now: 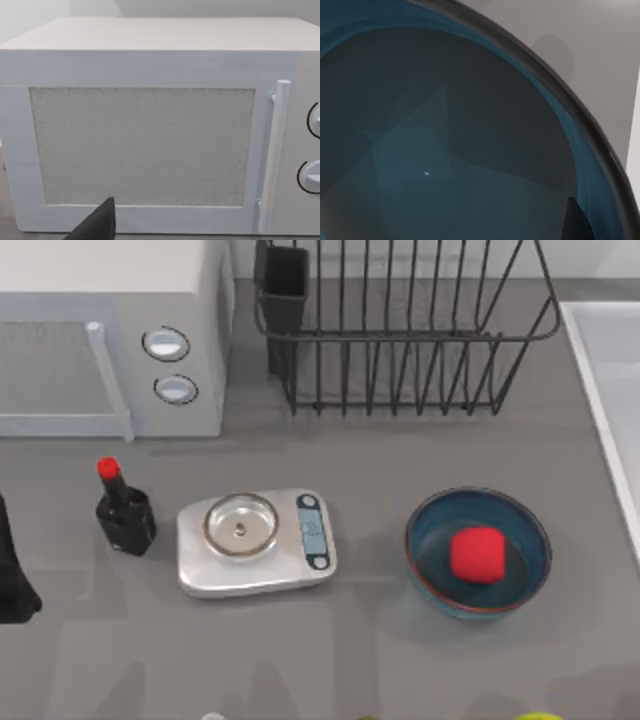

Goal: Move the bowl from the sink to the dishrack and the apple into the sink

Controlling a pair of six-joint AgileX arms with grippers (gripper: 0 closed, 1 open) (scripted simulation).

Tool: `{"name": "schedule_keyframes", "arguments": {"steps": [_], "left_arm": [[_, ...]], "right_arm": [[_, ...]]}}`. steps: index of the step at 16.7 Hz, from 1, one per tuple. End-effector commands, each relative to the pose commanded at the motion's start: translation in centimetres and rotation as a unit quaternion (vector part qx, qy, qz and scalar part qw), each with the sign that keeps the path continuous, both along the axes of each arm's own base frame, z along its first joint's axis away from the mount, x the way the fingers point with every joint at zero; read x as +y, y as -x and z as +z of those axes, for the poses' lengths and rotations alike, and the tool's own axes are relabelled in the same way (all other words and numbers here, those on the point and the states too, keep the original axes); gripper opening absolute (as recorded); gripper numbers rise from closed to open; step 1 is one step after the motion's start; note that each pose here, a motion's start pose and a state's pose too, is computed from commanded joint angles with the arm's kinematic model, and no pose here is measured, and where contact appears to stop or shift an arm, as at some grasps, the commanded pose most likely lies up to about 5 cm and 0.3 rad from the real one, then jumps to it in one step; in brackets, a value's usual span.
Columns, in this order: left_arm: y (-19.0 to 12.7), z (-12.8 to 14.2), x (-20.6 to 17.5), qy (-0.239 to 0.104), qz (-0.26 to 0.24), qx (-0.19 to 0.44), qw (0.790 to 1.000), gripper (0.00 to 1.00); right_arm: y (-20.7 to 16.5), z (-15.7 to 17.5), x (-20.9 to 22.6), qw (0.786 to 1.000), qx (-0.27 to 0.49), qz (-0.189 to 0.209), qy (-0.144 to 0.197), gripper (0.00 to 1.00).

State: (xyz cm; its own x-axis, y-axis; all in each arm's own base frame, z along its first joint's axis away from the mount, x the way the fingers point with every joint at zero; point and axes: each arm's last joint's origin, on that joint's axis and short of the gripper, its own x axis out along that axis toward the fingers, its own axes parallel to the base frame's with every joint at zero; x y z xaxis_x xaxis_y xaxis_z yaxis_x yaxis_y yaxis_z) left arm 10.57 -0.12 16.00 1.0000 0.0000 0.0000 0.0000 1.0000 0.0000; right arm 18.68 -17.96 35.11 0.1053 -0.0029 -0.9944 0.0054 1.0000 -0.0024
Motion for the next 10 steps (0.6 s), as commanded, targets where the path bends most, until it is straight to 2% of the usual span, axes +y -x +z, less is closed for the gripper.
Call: {"name": "schedule_keyframes", "arguments": {"steps": [3,7,10], "left_arm": [[0.0,0.0,0.0,0.0,0.0,0.0,1.0,1.0],[0.0,0.0,0.0,0.0,0.0,0.0,1.0,1.0],[0.0,0.0,0.0,0.0,0.0,0.0,1.0,1.0]], "right_arm": [[-1.4,0.2,0.6,0.999,-0.013,0.007,0.031,0.0],[-6.1,0.7,3.4,0.99,-0.069,0.037,0.118,0.0],[-10.9,1.1,7.9,0.969,-0.151,0.067,0.185,0.0]]}}
